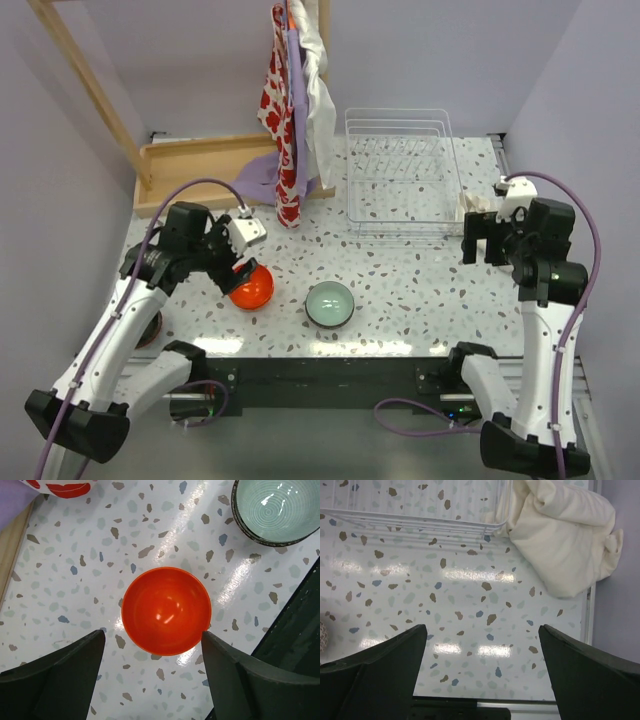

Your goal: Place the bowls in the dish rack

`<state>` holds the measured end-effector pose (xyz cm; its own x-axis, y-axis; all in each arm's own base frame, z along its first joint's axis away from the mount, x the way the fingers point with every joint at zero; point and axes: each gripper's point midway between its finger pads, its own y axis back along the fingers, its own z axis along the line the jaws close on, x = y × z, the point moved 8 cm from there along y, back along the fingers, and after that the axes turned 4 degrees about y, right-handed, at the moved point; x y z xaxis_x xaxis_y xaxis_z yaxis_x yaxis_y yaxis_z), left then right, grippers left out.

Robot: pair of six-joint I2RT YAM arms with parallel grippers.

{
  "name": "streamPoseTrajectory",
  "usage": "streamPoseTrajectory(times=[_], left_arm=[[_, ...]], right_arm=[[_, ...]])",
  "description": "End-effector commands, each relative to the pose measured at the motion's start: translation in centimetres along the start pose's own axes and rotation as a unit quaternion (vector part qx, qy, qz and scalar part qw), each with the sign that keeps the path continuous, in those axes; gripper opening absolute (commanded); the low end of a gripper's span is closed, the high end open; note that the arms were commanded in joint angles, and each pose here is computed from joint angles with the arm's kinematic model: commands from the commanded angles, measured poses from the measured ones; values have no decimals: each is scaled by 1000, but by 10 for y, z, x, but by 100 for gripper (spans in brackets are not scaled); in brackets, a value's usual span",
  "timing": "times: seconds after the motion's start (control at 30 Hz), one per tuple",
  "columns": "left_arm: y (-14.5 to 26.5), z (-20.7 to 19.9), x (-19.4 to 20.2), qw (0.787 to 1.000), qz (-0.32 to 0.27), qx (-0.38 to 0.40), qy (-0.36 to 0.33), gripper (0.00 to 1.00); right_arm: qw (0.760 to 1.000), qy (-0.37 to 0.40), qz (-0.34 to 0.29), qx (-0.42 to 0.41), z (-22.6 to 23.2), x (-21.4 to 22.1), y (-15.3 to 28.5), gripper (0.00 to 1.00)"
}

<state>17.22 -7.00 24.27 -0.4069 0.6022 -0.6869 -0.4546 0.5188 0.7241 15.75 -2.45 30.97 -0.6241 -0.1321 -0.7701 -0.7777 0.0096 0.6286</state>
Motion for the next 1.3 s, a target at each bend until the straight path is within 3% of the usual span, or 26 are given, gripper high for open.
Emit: streamPoseTrajectory(times=[0.0, 0.53, 0.77, 1.27], left_arm=[[6, -13, 3, 998, 18, 45, -33, 82], [-1, -53, 55, 980, 107, 118, -123, 75], [-16, -41, 49, 986, 63, 56, -144, 76], [-52, -29, 47, 986, 82, 33, -143, 75]], right_arm=[[1000, 10, -10, -16, 2, 1, -3, 99], [999, 2, 11, -42, -2, -14, -40, 99], [999, -6, 14, -48, -3, -21, -44, 99], [999, 7, 22, -39, -1, -5, -37, 99]])
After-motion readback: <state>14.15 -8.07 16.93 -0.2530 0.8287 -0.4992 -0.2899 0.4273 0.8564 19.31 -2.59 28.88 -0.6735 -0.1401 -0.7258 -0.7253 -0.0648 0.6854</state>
